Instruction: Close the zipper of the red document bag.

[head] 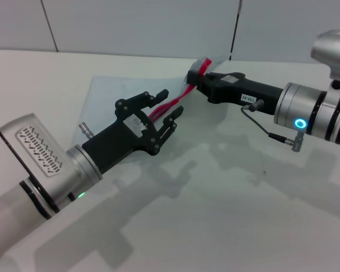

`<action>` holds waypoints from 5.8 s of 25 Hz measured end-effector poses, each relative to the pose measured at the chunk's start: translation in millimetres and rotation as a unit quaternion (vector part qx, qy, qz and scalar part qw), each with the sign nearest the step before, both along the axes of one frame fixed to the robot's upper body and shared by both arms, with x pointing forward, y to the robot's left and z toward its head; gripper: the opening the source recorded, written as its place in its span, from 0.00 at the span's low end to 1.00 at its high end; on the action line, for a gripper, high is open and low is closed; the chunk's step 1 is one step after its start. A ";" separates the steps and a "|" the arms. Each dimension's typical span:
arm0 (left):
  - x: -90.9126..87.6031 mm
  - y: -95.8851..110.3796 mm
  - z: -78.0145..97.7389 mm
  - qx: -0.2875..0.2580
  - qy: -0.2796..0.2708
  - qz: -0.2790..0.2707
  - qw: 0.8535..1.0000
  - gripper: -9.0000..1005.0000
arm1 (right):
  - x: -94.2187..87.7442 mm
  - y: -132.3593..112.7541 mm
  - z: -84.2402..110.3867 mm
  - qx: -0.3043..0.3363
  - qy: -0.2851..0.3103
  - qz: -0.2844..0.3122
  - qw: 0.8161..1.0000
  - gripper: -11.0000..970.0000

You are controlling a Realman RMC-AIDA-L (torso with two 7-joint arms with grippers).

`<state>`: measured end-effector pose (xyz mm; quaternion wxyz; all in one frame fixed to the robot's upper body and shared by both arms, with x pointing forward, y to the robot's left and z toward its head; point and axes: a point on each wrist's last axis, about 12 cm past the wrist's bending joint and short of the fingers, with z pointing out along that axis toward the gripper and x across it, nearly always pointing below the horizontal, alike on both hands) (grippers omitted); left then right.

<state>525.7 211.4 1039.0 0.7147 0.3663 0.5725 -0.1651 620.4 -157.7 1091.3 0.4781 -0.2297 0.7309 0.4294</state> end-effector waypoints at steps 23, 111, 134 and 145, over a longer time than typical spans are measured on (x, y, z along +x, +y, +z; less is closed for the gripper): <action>3.3 5.6 -1.5 0.021 -0.010 0.023 0.999 0.38 | -7.6 10.8 3.0 0.012 -0.001 0.041 0.999 0.09; 1.9 21.5 -6.4 0.017 -0.016 0.118 0.993 0.23 | -55.2 -134.1 -13.9 0.058 -0.173 -0.205 0.961 0.29; -6.6 73.5 12.3 -0.164 -0.012 0.190 0.968 0.54 | -91.8 -105.1 -33.0 -0.045 -0.351 -0.296 0.887 0.69; -6.7 74.6 12.6 -0.169 -0.013 0.196 0.966 0.54 | -93.0 -102.9 -33.5 -0.041 -0.349 -0.296 0.888 0.69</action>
